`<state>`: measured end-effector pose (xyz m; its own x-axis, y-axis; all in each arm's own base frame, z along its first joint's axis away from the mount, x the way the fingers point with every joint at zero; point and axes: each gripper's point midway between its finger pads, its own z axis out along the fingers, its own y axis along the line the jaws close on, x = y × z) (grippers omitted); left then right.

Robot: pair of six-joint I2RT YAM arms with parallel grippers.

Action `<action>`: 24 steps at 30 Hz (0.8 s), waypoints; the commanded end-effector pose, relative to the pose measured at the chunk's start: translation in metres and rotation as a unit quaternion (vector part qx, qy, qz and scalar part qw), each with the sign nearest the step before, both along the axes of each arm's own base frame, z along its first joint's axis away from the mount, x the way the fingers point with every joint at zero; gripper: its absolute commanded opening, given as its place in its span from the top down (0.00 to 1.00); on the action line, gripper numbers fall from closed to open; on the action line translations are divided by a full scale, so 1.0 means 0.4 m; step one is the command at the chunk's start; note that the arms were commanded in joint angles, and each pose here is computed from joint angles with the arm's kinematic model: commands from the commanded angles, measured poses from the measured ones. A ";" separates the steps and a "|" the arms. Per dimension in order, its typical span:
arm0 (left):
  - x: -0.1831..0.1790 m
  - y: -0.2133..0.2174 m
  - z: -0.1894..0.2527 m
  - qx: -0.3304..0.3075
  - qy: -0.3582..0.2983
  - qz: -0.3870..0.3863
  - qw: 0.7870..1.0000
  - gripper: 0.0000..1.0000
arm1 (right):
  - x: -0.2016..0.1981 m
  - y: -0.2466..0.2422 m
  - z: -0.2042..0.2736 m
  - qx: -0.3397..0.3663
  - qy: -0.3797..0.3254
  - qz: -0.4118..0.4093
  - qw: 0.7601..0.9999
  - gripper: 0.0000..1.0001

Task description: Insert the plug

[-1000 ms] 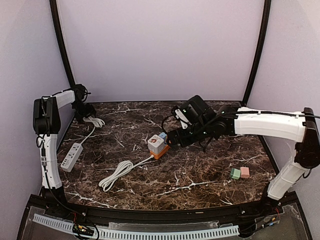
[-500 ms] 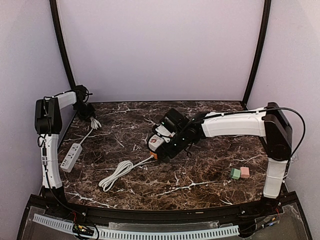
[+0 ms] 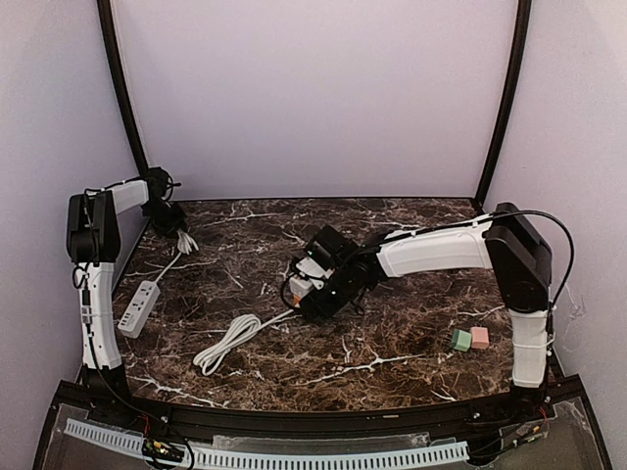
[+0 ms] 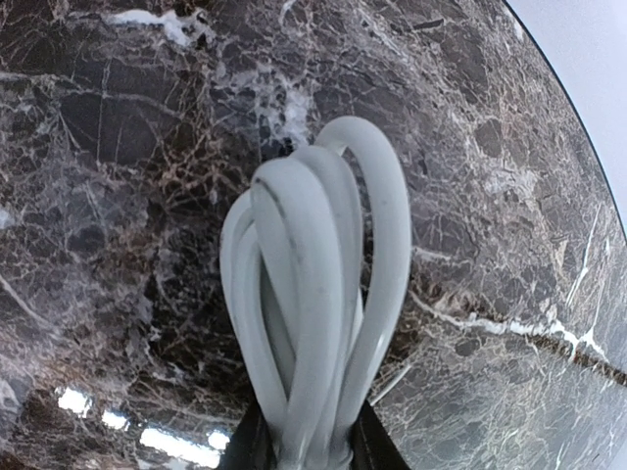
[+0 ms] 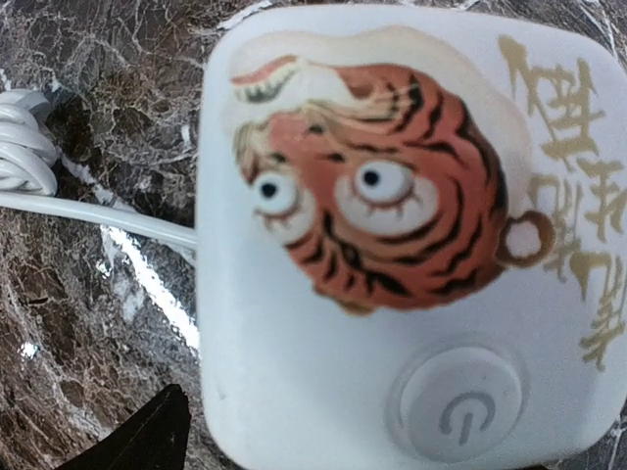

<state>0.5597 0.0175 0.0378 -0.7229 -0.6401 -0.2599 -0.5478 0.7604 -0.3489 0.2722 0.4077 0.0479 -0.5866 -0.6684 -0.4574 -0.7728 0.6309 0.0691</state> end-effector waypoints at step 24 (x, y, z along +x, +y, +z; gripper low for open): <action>-0.306 -0.273 0.302 -0.033 -0.009 -0.161 0.986 0.85 | 0.329 0.112 -0.098 0.097 -0.076 -0.129 0.984 0.27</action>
